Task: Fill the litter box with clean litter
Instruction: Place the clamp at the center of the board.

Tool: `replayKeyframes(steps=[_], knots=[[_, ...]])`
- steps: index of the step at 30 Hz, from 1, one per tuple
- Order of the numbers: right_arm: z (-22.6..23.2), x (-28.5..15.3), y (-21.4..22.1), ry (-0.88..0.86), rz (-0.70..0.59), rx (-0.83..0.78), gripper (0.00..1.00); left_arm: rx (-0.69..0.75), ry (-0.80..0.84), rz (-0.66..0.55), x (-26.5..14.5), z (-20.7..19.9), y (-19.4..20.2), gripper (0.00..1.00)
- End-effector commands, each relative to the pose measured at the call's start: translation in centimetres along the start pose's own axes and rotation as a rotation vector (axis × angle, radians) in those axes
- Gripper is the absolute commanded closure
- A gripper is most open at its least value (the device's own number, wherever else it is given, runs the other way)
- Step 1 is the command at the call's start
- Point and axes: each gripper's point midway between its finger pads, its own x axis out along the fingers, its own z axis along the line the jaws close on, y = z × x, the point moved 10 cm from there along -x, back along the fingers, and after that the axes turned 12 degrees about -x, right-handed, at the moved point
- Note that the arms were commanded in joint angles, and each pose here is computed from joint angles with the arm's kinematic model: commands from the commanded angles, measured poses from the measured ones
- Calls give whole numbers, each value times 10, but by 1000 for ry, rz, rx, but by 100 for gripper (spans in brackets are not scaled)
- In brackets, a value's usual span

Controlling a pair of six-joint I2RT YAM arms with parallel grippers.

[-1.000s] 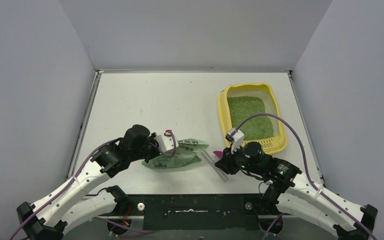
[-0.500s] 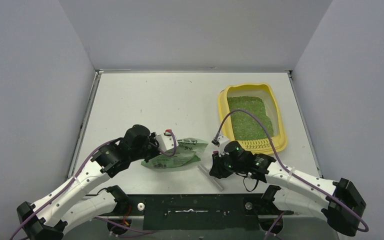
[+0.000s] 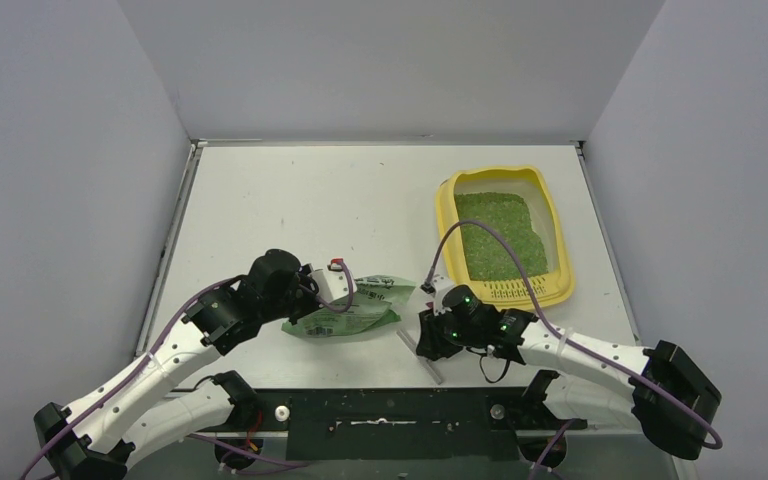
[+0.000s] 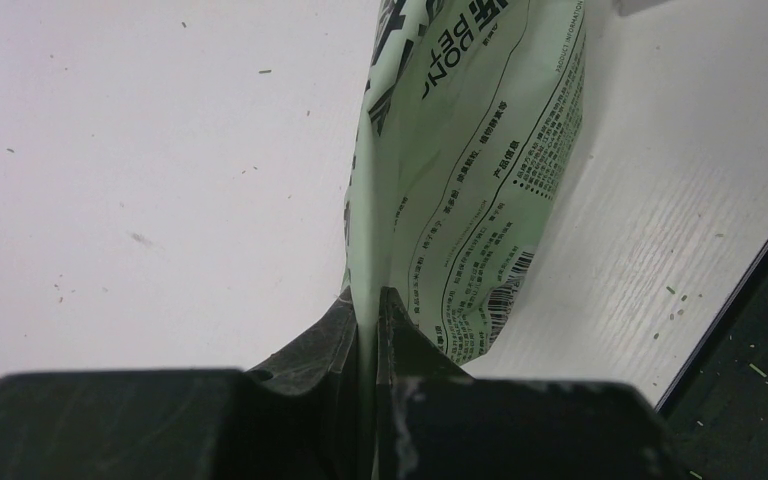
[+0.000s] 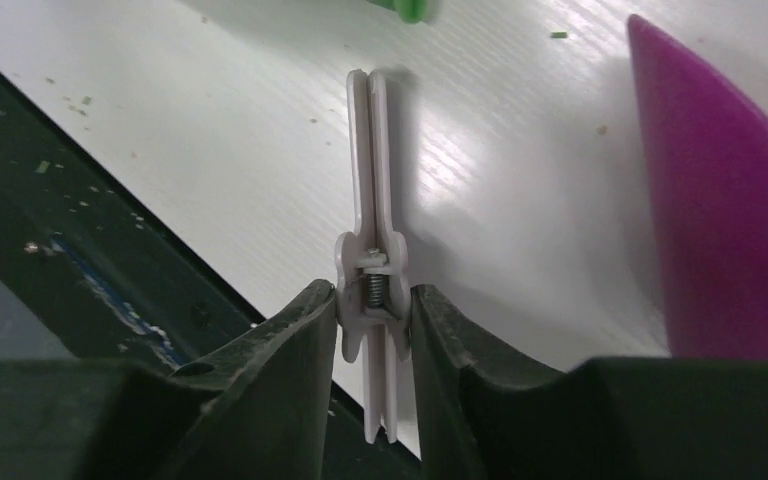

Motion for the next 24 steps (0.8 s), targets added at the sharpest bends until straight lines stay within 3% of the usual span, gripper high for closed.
replayKeyframes(steps=[1,8,14,20,24], knots=[[-4,-6,-14,87,-39,-2,62,4,-66,-114,-9,9,-24,100],[7,-38,-42,73,-82,-90,42,3,-64,-118,-9,9,-25,100],[15,-71,-75,92,-228,-223,36,-2,-59,-125,-10,9,-25,100],[11,-72,-106,187,-432,-636,26,-16,-51,-135,-12,8,-28,100],[11,-58,-129,258,-474,-937,23,-26,-51,-140,-14,8,-29,100]])
